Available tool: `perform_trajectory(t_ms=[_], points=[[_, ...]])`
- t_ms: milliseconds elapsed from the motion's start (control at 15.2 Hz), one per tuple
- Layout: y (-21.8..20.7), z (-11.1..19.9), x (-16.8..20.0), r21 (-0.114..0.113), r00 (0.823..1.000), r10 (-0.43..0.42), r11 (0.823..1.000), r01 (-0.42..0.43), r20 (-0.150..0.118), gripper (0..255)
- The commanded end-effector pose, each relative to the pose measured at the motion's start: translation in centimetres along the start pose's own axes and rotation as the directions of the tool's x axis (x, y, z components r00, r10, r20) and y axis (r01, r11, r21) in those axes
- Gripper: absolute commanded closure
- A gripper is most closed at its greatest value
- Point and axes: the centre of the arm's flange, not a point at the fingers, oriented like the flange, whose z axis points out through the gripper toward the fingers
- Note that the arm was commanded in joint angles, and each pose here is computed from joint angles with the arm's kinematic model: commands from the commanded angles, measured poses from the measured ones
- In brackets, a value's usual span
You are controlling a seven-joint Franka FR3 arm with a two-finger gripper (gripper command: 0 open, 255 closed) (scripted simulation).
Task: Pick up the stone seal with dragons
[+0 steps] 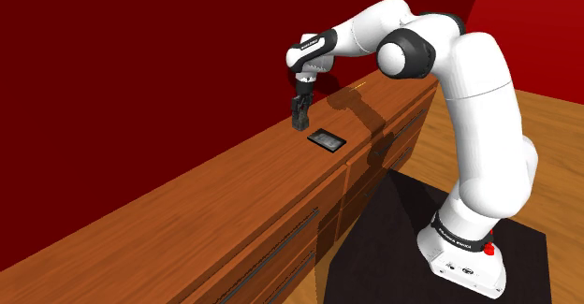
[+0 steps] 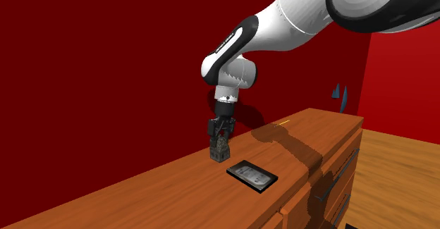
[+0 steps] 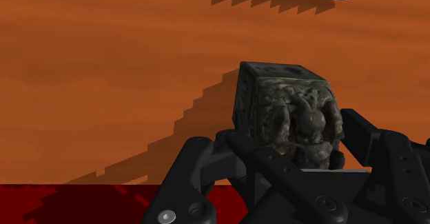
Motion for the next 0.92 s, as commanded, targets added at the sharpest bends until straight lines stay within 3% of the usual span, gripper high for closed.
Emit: perform_trajectory(t_ms=[0,330,858], points=[[-0.1,0.1,0.0,0.001,1.0,-0.001,1.0,0.001,0.002,255],[-0.1,0.2,0.0,0.001,1.0,-0.001,1.0,0.001,0.002,255],[-0.9,-3.9,0.1,0.001,1.0,-0.001,1.0,0.001,0.002,255]])
